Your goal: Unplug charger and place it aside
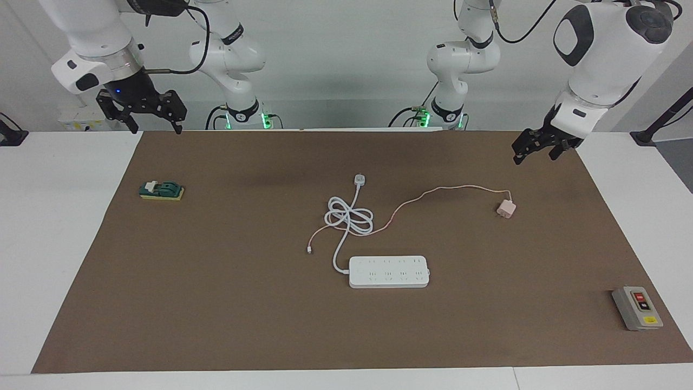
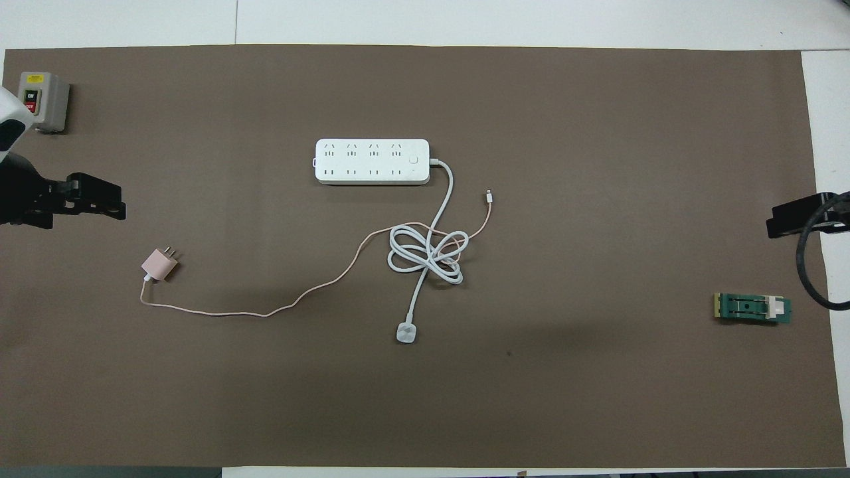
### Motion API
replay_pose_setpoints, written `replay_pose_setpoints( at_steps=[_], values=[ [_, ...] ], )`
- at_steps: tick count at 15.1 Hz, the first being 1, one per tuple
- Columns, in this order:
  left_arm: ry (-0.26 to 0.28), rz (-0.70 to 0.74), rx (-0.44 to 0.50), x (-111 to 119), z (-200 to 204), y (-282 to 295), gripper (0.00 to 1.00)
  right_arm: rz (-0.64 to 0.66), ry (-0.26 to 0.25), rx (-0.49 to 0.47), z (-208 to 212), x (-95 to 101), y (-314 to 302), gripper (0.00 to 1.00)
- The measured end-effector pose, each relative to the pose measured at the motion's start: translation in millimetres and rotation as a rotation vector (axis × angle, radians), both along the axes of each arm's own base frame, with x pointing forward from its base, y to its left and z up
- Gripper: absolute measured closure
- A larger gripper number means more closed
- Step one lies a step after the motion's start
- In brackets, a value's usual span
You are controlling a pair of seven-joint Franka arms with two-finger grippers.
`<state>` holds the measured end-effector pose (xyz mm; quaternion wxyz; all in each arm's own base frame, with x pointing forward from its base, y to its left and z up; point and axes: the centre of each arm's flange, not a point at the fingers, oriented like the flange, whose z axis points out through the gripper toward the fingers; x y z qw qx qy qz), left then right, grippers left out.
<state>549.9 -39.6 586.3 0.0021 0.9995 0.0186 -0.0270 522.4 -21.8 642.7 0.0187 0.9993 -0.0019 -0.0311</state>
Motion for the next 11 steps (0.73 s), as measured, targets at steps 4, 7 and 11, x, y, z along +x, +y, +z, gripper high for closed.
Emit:
replay_pose_setpoints(
  at_steps=[4,7,11],
  values=[
    [-0.003,0.000,-0.001,-0.5,1.4,4.4,0.00,0.001,0.002,0.000,-0.9,0.0,0.7,0.00],
    [-0.003,0.001,-0.001,-0.5,1.6,6.1,0.00,0.001,0.002,0.000,-1.0,0.0,0.8,0.00],
    [-0.004,0.002,-0.001,-0.7,2.2,6.6,0.00,0.004,0.002,0.000,-1.1,0.0,2.1,0.00]
  ],
)
